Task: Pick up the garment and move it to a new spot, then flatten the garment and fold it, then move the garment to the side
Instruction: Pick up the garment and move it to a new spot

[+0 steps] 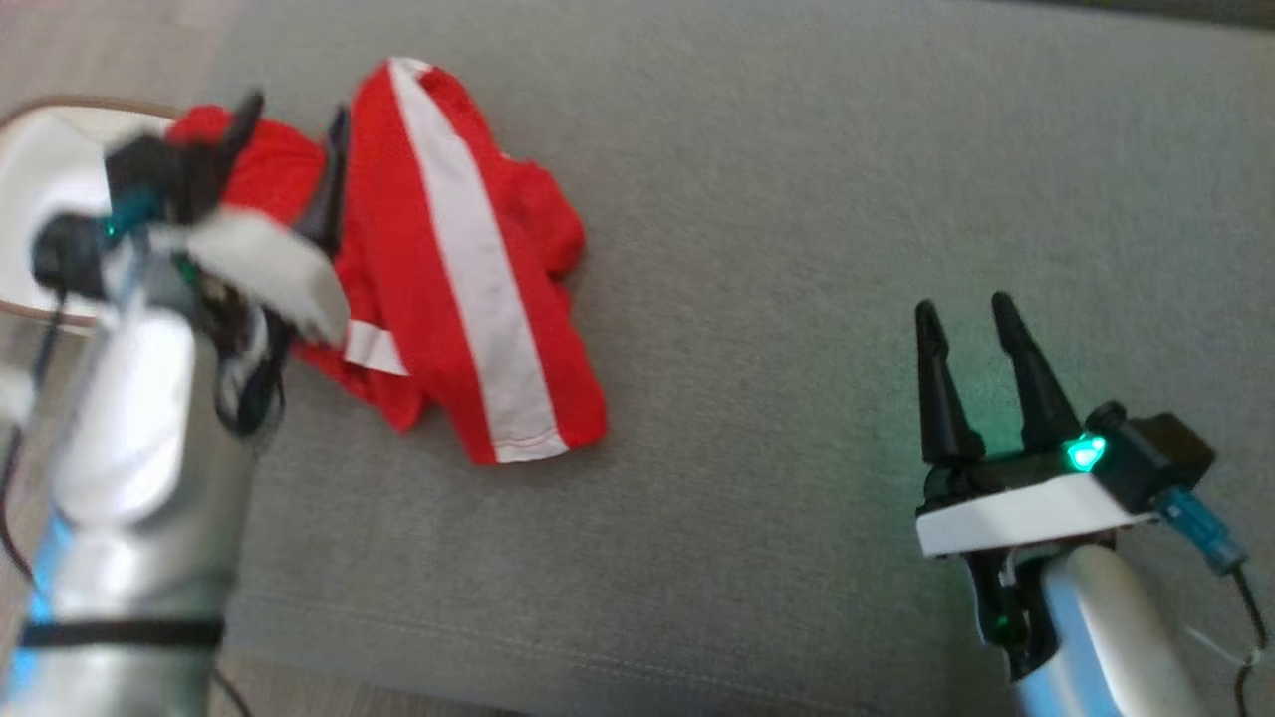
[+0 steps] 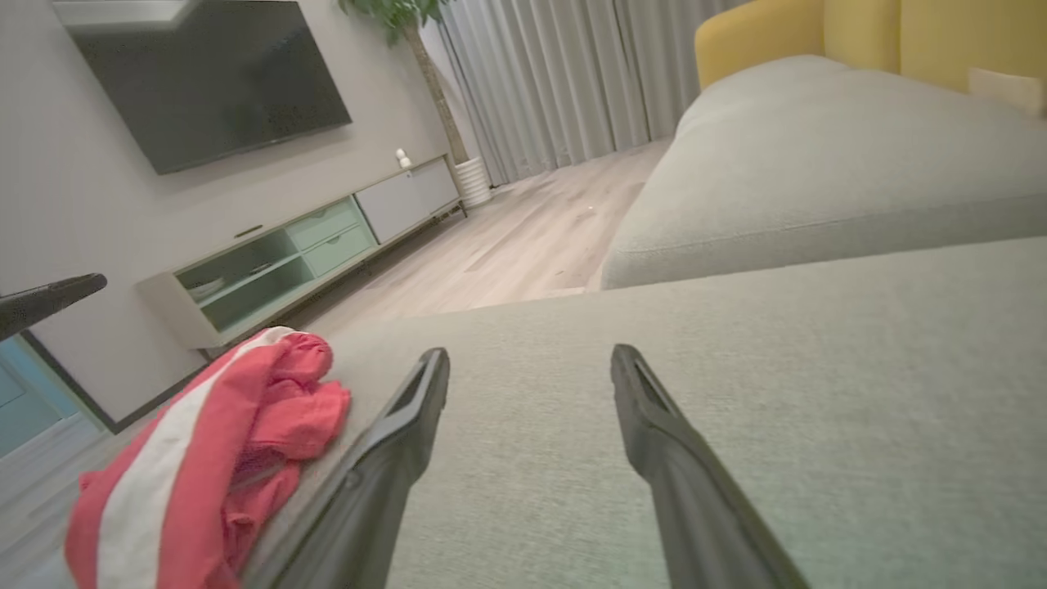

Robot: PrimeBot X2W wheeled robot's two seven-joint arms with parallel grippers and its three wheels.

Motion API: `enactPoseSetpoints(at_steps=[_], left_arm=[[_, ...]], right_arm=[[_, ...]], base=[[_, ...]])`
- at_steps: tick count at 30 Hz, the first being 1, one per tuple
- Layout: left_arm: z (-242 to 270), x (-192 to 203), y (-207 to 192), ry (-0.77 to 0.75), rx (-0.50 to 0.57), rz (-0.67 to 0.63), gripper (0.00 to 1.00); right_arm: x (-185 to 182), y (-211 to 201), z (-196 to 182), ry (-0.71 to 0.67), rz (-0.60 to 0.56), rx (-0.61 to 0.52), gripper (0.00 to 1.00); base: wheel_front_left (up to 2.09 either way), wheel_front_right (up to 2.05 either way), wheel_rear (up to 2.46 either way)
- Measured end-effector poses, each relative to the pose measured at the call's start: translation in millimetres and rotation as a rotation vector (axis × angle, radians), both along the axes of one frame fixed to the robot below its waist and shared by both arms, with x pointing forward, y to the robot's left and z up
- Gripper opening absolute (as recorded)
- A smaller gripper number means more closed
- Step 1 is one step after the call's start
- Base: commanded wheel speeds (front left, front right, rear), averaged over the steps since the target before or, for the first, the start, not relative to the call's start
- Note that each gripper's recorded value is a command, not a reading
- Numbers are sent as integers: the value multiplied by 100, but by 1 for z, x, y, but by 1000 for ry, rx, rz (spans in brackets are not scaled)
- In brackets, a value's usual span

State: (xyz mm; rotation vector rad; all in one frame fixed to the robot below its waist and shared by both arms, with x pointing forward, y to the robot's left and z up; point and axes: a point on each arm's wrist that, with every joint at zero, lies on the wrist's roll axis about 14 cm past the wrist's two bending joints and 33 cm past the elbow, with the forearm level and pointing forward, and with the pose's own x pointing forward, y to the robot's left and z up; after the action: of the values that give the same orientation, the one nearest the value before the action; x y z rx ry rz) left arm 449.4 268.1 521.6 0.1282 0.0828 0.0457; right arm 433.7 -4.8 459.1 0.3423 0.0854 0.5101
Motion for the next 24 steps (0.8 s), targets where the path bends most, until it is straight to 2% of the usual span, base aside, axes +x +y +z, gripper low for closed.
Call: enactPoseSetpoints(at_steps=[4, 8, 15, 21, 22, 23, 24], left_arm=[[-16, 48, -9, 144, 23, -51, 100], [-47, 76, -21, 314, 12, -101, 100], [-109, 88, -10, 603, 11, -81, 100], [-139, 87, -16, 732, 2, -88, 100], [-142, 85, -17, 745, 0, -89, 88], [-145, 83, -17, 756, -4, -89, 30], [-147, 82, -18, 760, -24, -90, 0]], right_arm=[[13, -20, -13, 21, -58, -9, 100], [23, -35, -19, 25, -103, -9, 100], [27, -60, -40, 69, -164, -29, 100], [30, -68, -49, 87, -187, -38, 100], [31, -69, -49, 86, -188, -37, 100], [31, -69, -49, 85, -188, -36, 100], [31, -68, -49, 86, -187, -36, 100]], base=[[0, 0, 0], [0, 0, 0], [0, 0, 0], [0, 0, 0], [0, 0, 0], [0, 0, 0], [0, 0, 0]])
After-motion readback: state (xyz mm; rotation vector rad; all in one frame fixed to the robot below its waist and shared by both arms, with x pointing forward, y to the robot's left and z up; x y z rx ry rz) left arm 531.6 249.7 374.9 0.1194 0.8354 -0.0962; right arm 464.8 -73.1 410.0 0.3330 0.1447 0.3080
